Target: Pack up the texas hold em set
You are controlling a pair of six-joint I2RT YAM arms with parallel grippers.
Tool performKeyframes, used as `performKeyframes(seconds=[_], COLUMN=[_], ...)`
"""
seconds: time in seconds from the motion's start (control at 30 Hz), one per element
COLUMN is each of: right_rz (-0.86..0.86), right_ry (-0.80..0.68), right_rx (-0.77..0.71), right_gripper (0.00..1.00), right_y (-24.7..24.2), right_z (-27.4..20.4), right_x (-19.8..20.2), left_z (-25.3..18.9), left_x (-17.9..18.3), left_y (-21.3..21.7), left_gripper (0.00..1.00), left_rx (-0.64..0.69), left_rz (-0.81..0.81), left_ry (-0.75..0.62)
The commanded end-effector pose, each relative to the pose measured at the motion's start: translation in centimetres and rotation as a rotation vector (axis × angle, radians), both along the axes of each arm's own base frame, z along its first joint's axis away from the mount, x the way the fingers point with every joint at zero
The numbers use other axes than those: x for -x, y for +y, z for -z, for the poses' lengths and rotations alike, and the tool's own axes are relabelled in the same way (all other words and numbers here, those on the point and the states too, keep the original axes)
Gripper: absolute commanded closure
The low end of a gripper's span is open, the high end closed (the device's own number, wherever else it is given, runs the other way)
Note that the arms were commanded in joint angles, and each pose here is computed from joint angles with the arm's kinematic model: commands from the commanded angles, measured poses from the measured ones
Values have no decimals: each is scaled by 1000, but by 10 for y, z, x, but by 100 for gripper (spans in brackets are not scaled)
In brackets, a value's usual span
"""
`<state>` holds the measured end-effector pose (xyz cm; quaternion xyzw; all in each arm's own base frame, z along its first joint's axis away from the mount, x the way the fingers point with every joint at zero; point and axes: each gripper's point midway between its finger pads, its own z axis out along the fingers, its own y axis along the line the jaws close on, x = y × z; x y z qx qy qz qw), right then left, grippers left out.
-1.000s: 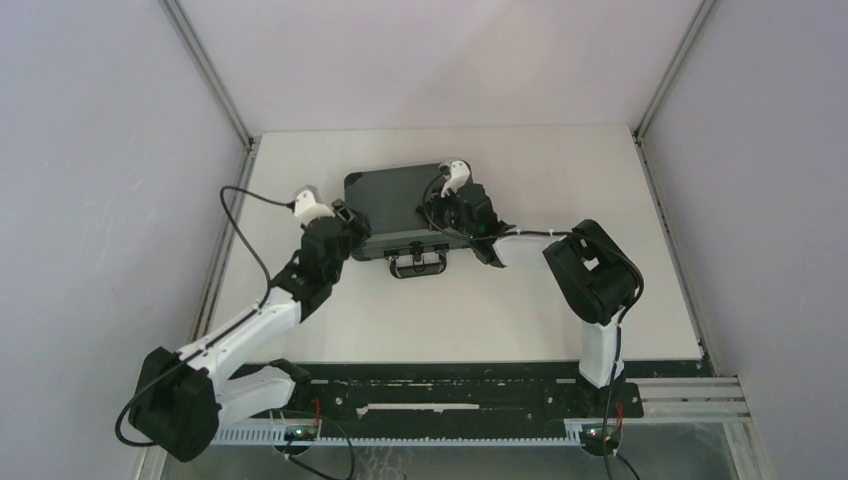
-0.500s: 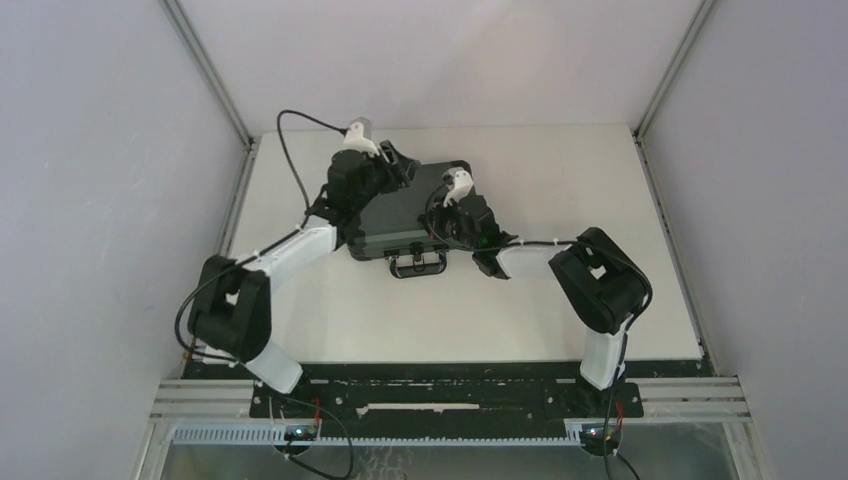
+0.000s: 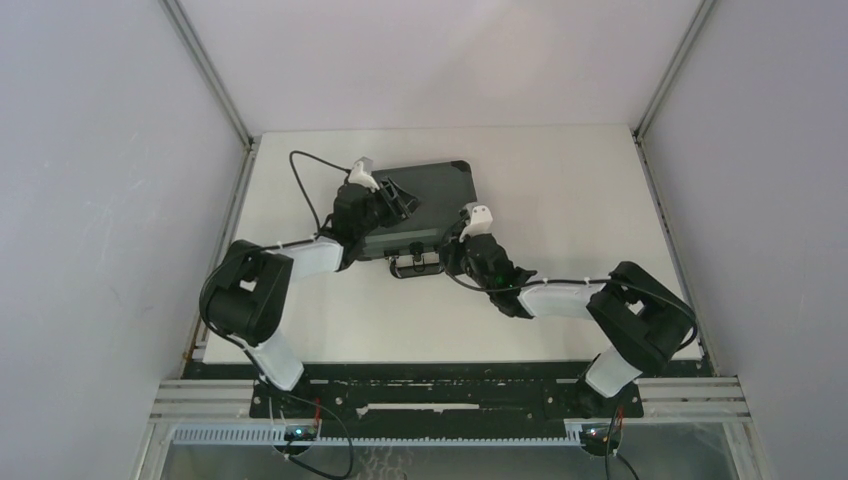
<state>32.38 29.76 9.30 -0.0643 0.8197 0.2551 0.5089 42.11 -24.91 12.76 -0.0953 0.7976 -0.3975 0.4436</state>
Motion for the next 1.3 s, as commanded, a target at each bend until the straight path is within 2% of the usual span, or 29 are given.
performKeyframes(seconds=[0.0,0.23,0.57,0.83,1.27], right_rz=[-73,-118,-155,-181,-204], right_ry=[-38,53,131,149,125], right_rx=[17,23,-12,-91,-131], right_gripper=[100,100,100,100,100], right_y=[15,34,52,56,62], right_z=[-18,23,58,64,47], right_x=[19,42,54,40,15], left_z=[111,131,136,145,150], left_x=[77,97,103,112,116], left_y=[25,30,34,39,46], left_gripper=[39,39,39,38,38], left_rx=[-155,-132,-129,-134,-138], left_rz=[29,22,0,-8,-23], left_ry=[404,462,483,510,518])
